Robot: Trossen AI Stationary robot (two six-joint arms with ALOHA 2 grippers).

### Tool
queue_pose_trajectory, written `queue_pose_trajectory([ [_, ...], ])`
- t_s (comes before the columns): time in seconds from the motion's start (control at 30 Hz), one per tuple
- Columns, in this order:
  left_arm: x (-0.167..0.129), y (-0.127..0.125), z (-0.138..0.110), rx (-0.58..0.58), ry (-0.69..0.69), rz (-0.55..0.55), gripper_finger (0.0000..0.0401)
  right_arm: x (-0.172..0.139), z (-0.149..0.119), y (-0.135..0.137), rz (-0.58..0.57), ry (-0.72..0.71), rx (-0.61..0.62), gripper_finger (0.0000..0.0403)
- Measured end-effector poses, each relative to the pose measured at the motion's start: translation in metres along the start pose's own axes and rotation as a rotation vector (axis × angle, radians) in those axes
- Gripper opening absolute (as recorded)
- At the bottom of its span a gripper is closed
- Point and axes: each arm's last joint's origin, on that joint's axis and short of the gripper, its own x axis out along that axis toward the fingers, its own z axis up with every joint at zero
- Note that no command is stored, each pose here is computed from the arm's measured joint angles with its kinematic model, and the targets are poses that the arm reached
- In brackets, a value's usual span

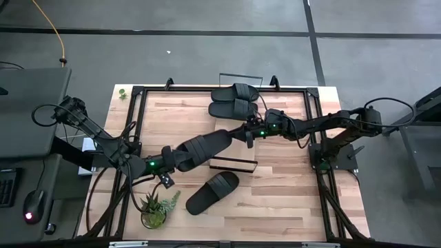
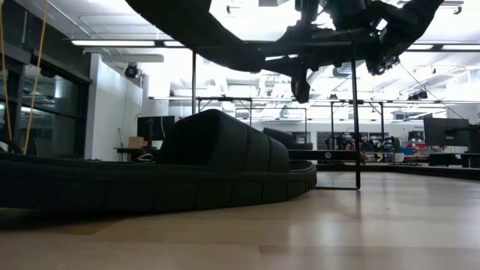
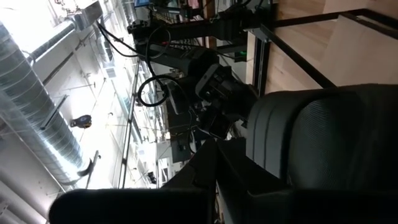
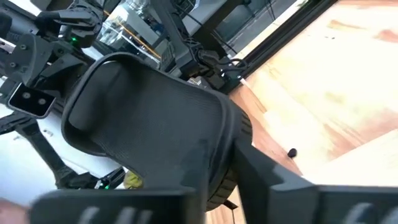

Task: Pick and place slides into the shelf
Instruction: Put the top black slide on the shelf

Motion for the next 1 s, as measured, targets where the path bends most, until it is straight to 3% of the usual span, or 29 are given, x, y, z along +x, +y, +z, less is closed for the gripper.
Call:
queue_pose_trajectory([
  [0.13, 0.0, 0.0, 0.0, 0.0, 0.001, 0.0, 0.0, 0.0, 0.0, 0.0, -0.009, -0.008, -0.009, 0.0008],
  [0.4, 0.0, 0.0, 0.0, 0.0, 0.003, 0.0, 0.0, 0.0, 0.0, -0.001, -0.031, -0.017, -0.025, 0.0003],
  [0.8, 0.0, 0.0, -0.006, -0.005, 0.198, 0.009, 0.0, -0.005, 0.011, -0.01, -0.092, -0.064, -0.025, 0.0],
  [1.0, 0.0, 0.0, -0.007, -0.008, 0.251, 0.011, 0.0, -0.018, 0.021, 0.0, -0.123, -0.102, -0.048, 0.0],
])
